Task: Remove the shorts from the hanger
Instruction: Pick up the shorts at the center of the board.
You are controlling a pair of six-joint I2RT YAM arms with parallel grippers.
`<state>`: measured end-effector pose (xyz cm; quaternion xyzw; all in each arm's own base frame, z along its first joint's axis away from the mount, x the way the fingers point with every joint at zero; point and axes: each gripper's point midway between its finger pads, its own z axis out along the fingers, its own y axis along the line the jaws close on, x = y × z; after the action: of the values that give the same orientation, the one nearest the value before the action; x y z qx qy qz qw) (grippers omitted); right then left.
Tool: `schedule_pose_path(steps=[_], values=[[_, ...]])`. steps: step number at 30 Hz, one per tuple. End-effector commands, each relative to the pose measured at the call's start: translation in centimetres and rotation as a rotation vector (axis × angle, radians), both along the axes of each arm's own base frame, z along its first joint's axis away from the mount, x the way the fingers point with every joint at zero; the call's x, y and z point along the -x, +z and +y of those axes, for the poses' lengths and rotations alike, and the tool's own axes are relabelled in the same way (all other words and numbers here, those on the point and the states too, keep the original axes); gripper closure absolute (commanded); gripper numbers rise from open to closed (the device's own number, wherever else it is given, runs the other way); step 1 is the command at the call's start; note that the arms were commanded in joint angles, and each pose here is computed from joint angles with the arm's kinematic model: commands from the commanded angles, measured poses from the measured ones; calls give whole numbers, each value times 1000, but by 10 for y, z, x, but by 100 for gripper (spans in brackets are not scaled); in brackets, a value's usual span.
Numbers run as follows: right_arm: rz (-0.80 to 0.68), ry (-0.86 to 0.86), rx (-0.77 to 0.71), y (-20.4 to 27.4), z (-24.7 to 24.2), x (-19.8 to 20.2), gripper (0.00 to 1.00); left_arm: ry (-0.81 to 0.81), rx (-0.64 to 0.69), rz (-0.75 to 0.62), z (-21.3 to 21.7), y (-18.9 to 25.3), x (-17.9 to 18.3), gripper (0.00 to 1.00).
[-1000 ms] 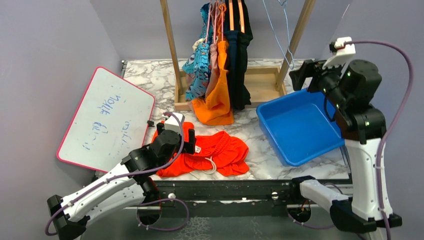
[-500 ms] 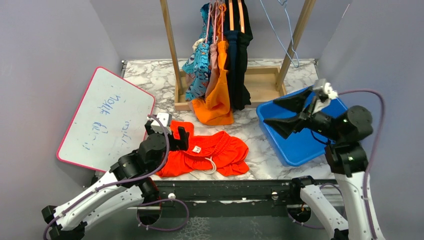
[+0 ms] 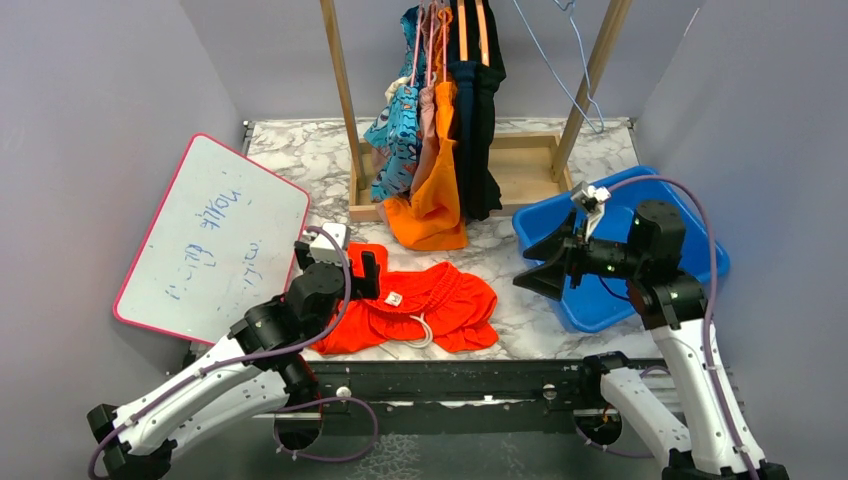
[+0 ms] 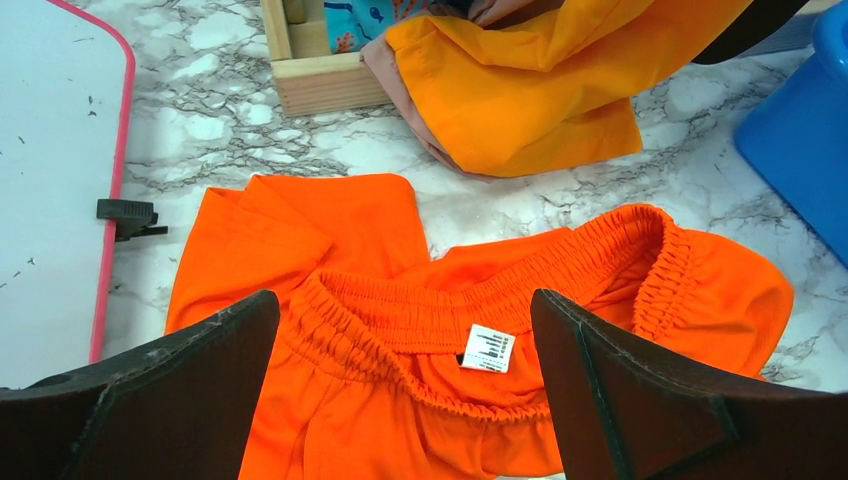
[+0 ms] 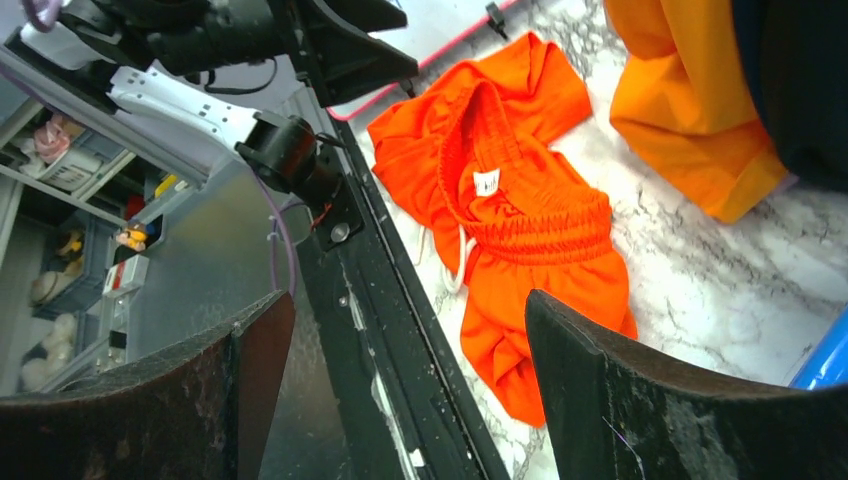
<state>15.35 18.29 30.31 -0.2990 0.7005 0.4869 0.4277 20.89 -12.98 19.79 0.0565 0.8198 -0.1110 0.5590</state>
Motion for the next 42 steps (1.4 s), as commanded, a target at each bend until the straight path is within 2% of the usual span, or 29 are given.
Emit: schedule_pose_path(steps=[1,5,10,16,18,24,26,33,38,42], values=[[76,-3,55,-21,2,-2,13,26,18,-21,3,8,-3,1],[128,2,123,-44,23,-6,12,35,16,-17,4,6,-4,1],[91,39,321,-95,89,1,10,62,11,-17,8,6,-6,1],[-187,109,573,-155,154,-3,3,184,31,-40,32,13,-6,1],[-269,152,579,-164,170,-8,0,224,44,-54,41,16,-5,1],[-524,226,456,-164,208,-23,1,330,87,-92,64,21,-2,1],[-560,274,452,-169,219,-23,1,345,95,-100,68,23,-2,1],[-525,366,543,-220,247,-34,1,363,92,-101,72,23,-2,1],[-464,219,552,-244,250,-75,1,371,94,-101,74,23,-3,1],[-420,278,579,-270,247,-72,1,372,94,-100,74,23,-3,1]])
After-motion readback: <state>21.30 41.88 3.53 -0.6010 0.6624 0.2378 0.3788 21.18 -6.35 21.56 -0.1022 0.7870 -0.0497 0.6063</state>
